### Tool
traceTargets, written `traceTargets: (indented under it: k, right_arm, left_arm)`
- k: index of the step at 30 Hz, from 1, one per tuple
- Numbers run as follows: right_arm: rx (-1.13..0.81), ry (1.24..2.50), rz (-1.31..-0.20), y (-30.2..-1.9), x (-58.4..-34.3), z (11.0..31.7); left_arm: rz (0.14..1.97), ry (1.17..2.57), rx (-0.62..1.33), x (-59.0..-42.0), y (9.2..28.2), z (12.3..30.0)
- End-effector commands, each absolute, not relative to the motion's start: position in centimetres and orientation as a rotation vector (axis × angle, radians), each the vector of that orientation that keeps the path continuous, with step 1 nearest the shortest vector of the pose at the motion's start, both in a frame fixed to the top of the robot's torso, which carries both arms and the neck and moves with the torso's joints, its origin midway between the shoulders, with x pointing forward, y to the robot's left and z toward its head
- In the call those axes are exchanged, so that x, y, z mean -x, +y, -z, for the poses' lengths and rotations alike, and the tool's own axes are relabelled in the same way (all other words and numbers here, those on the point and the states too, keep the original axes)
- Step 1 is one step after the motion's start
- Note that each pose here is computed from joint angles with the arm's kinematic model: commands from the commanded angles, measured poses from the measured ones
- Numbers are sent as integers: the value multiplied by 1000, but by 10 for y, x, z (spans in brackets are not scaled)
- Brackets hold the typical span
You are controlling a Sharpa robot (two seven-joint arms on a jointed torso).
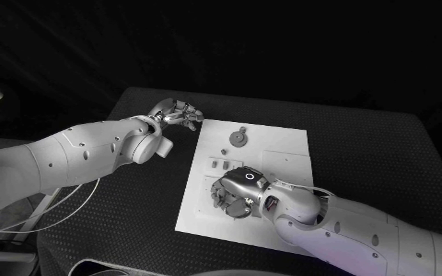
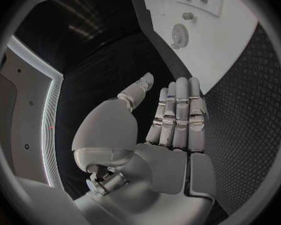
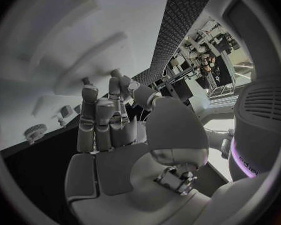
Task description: Assemble the parts on the task board
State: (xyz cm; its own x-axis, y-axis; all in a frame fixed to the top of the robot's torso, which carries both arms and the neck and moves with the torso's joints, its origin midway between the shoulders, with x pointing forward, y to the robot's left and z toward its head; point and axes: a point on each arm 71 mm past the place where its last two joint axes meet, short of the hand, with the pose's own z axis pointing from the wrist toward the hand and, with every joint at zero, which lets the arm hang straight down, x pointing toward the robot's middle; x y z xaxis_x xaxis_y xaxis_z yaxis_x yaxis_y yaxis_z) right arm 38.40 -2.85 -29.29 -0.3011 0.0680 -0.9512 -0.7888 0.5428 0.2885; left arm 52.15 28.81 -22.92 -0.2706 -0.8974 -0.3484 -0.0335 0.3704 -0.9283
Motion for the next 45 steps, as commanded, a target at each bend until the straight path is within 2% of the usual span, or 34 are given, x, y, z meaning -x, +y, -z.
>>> traceTargets:
  k: [1, 45]
  right_arm:
    - [637, 1694, -935, -30, -384, 298]
    - [615, 1681, -964, -27, -381, 295]
  left_arm:
    - [1090, 1615, 842, -521, 285, 228]
    - [1089, 1617, 843, -522, 285, 228]
